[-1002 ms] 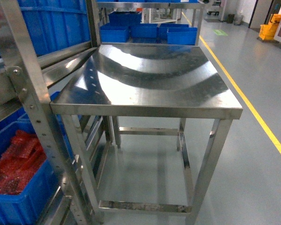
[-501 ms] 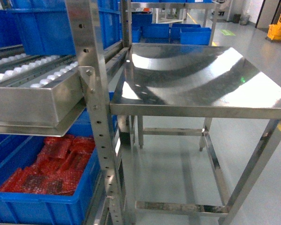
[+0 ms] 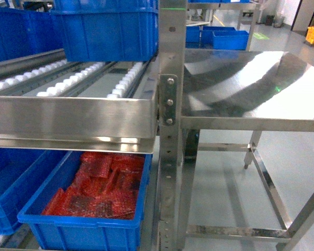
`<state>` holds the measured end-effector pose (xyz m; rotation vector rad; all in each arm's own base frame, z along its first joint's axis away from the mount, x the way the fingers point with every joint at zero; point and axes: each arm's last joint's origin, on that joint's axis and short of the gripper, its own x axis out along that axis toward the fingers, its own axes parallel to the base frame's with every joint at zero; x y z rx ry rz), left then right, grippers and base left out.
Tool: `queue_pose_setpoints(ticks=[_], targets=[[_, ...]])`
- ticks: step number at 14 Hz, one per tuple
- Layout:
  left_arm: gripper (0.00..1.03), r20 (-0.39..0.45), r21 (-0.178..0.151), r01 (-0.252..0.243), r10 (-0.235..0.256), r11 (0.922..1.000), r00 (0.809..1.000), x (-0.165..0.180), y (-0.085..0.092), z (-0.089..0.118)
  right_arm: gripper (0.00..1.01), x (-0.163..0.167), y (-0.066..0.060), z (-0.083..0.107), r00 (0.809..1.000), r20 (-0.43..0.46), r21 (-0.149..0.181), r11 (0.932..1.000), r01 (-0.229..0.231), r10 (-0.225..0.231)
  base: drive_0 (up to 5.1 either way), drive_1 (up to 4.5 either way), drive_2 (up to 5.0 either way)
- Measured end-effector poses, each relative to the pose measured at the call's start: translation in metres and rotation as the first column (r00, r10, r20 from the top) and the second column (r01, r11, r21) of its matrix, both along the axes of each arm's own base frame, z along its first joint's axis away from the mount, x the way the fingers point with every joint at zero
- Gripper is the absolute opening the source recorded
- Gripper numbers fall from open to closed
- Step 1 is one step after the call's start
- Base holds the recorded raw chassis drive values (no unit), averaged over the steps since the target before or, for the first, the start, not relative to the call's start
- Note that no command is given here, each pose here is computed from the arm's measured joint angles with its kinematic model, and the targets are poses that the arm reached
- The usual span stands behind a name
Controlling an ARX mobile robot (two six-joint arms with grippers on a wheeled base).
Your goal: Pick blue part to blue bin on bottom shelf
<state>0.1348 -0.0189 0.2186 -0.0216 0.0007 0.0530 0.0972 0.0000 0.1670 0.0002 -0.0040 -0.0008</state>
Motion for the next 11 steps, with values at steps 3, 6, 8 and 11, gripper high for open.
queue_pose_setpoints(ticks=[3, 6, 8, 11], targets=[[0.43, -0.003, 0.001, 0.000, 0.000, 1.0000, 1.000, 0.0000, 0.0000, -0.0003, 0.98, 0.0000, 0.0000, -0.0002, 1.000, -0.002, 0.000, 1.0000, 0.000, 0.000, -5.0, 2.40, 2.4], [0.43, 0.000, 0.000, 0.000, 0.000, 1.0000, 1.000, 0.0000, 0.0000, 0.0000, 0.98, 0.0000, 0.0000, 0.0000, 1.000, 0.000, 0.000, 1.0000, 0.000, 0.000, -5.0, 2.40, 2.4], [0.43, -0.003, 0.001, 0.000, 0.000, 1.0000, 1.000, 0.0000, 0.0000, -0.0003, 0.98, 0.0000, 0.0000, -0.0001, 1.000, -0.001, 0.000, 1.0000, 0.000, 0.000, -5.0, 2.41, 2.4], [0.43, -0.001, 0.000, 0.001, -0.001, 1.0000, 1.000, 0.0000, -0.0002, -0.0001, 0.98, 0.0000, 0.0000, -0.0001, 1.000, -0.001, 0.000, 1.0000, 0.000, 0.000, -5.0, 2.41, 2.4]])
